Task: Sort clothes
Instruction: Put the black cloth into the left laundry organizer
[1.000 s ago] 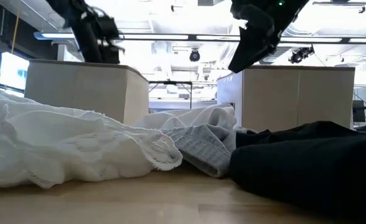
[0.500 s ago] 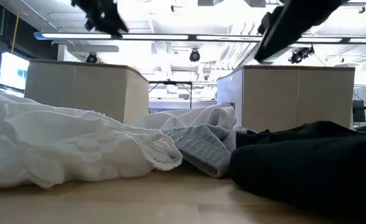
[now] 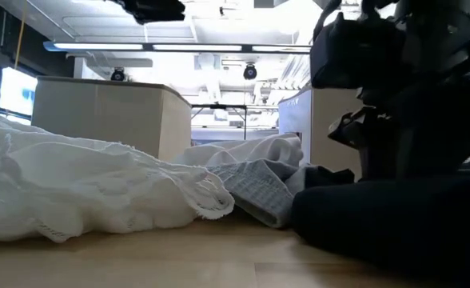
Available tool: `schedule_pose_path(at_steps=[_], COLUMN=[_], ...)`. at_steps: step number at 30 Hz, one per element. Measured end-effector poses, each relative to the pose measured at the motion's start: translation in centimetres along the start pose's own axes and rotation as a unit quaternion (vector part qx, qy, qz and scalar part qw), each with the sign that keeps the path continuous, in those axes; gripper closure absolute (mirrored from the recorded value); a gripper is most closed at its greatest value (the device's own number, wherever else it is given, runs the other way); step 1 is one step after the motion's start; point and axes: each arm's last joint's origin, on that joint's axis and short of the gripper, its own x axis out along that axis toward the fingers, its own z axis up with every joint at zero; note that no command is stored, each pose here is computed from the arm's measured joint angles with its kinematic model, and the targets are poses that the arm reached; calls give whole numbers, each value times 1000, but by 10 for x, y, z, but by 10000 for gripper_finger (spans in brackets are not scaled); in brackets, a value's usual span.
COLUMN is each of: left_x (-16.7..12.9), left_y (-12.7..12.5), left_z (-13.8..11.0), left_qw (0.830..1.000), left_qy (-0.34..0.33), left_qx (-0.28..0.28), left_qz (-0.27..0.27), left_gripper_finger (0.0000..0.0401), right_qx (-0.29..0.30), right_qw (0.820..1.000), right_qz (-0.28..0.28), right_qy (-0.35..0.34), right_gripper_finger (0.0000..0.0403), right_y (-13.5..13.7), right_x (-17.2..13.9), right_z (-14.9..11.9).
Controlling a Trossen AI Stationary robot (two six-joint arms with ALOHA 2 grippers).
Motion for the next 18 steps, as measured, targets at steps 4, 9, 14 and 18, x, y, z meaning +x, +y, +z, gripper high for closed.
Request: schedule_pose_path(at_steps=[4,9,14,18], left_x=[1,1,-2,-2], left_y=[-15,-31,-39,-44], left_z=[-2,-3,0,1], left_qw=[999,994,993,993], left_qy=[-36,-77,-80,-85], left_qx=[32,72,88,86], left_qz=[-22,-13,10,0], left_gripper_finger=[192,192,192,192], right_qx=[2,17,30,35], right_qw=[1000,999,995,974], right_qz=[-11,-22,-74,-125], right_qy=[8,19,-65,-188], right_gripper_finger=[374,385,397,398], right_y=[-5,-14,-21,-28], right_x=[-2,-35,-109,-171], right_z=[0,-4,-3,-8])
